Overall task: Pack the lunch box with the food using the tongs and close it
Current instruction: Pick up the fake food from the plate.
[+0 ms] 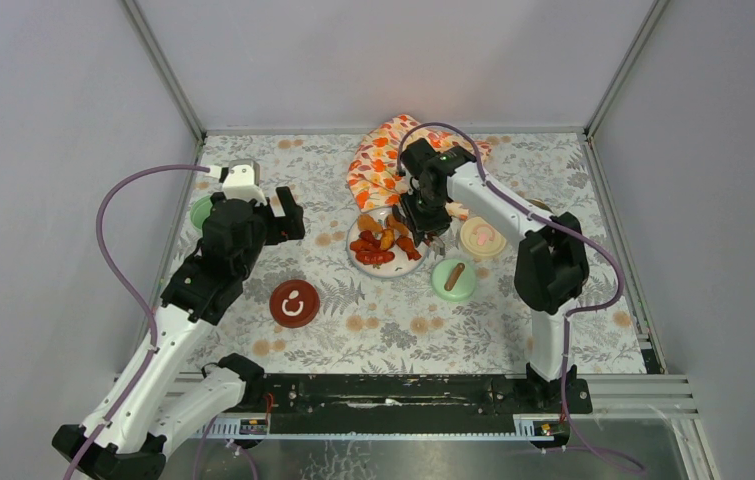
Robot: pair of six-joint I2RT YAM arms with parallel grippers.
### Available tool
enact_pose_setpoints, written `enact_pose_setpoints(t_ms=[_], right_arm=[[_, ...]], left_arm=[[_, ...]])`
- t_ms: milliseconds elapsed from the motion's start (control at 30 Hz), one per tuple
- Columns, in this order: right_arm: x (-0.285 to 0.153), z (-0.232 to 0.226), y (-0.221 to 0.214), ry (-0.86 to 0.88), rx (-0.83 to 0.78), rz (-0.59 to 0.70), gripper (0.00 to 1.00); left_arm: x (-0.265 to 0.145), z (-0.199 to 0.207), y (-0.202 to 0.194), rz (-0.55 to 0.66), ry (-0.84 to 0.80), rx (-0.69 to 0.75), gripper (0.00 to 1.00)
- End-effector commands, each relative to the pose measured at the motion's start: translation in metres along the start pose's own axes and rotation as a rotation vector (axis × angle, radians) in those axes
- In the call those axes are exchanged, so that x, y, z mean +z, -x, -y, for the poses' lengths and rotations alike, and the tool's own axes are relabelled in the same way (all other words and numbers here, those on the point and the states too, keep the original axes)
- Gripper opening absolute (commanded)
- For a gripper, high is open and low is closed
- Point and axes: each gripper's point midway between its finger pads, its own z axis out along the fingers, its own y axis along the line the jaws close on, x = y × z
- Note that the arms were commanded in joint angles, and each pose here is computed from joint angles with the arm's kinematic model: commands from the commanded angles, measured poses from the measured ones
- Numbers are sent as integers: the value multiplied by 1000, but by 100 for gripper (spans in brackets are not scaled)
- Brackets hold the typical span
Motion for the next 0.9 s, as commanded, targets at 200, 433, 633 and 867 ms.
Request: enact_pose_setpoints(t_ms=[200,433,633,867], right_arm=[[-29,-5,13,-1,-74,80,47],[-16,-5,18,1,-92,49,50],[-2,-4,19,3,-98,23,51],[12,-3,11,4,-102,-24,50]], left_arm=[[-1,1,12,55,-10,-20,98],[-1,0,12,56,-9,-21,98],[-1,0,12,55,-8,-21,98],[-1,0,12,56,-8,-22,98]])
